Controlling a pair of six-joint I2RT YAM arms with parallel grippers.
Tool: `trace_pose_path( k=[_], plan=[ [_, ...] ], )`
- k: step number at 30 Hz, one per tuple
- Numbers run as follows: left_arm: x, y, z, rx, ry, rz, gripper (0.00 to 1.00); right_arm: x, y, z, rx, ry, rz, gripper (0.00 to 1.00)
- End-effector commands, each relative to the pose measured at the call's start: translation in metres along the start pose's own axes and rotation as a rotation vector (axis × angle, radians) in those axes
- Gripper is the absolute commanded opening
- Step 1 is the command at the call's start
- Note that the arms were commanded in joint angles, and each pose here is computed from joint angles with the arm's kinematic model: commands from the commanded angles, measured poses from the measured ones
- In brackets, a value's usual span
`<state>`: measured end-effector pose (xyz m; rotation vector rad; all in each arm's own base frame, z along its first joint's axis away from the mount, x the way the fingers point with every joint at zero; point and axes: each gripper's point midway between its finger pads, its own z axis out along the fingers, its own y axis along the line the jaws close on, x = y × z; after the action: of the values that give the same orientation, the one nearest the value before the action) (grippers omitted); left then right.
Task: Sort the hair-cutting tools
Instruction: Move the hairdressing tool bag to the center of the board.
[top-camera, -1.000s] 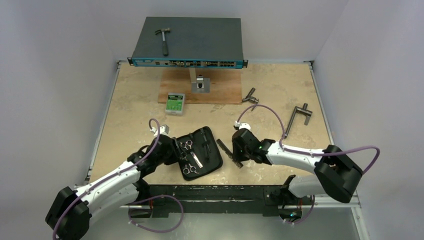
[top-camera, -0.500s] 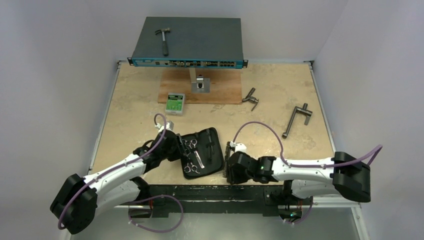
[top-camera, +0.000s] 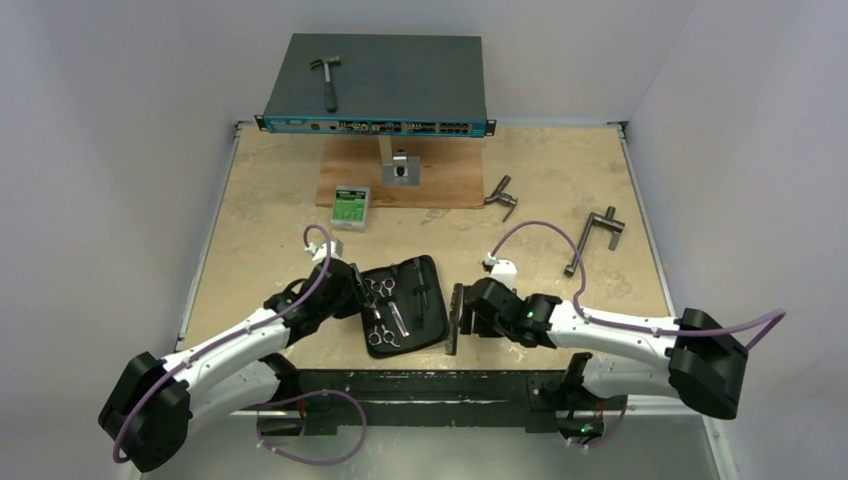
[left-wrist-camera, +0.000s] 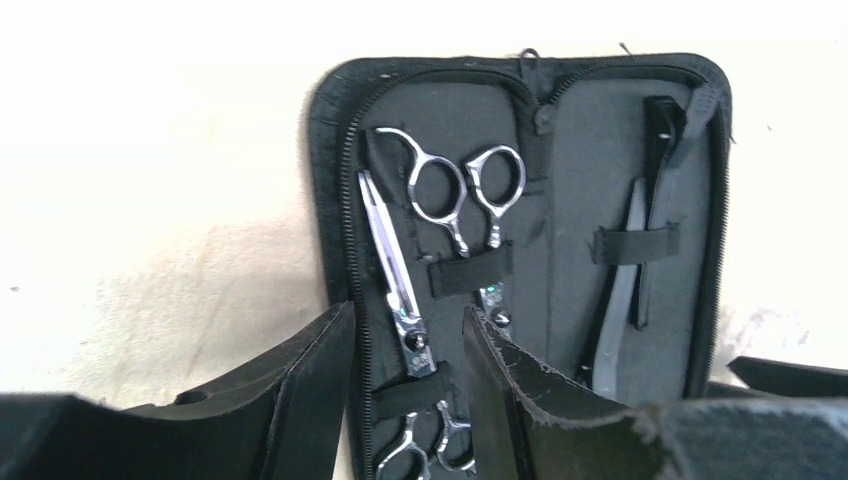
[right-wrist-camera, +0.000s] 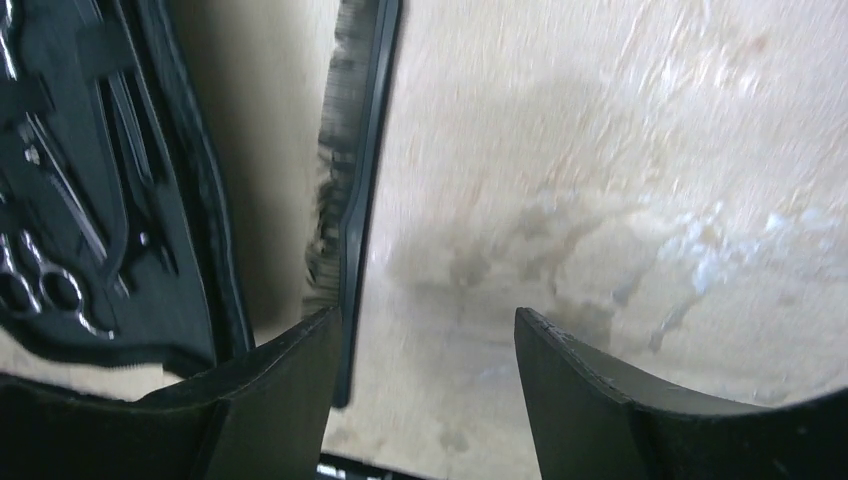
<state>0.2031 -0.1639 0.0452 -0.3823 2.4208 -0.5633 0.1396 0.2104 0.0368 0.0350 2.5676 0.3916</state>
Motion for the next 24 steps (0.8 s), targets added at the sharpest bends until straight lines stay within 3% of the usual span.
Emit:
trace_pose_path(
  k=[1, 6, 10, 15, 20, 24],
  plan=[
    [-0.02, 0.009, -0.005, -0.081, -0.082, -0.027, 0.43, -0.055, 0.021, 0.006, -0.039, -0.142, 0.011, 0.63],
    [-0.026, 0.02, -0.022, -0.08, -0.149, -0.073, 0.44, -0.095, 0.042, 0.0, -0.131, -0.208, 0.024, 0.62],
    [-0.031, 0.02, -0.038, -0.036, -0.198, -0.089, 0.44, -0.116, 0.077, -0.014, -0.319, -0.258, 0.003, 0.63],
    [-0.026, 0.012, -0.047, 0.044, -0.187, -0.098, 0.44, -0.106, 0.103, -0.001, -0.416, -0.171, -0.076, 0.56],
    [-0.014, 0.01, -0.047, 0.08, -0.143, -0.093, 0.44, -0.092, 0.104, 0.022, -0.406, -0.111, -0.089, 0.44],
    [-0.005, 0.017, -0.042, 0.078, -0.119, -0.095, 0.44, -0.089, 0.1, 0.031, -0.368, -0.093, -0.113, 0.42]
  ],
)
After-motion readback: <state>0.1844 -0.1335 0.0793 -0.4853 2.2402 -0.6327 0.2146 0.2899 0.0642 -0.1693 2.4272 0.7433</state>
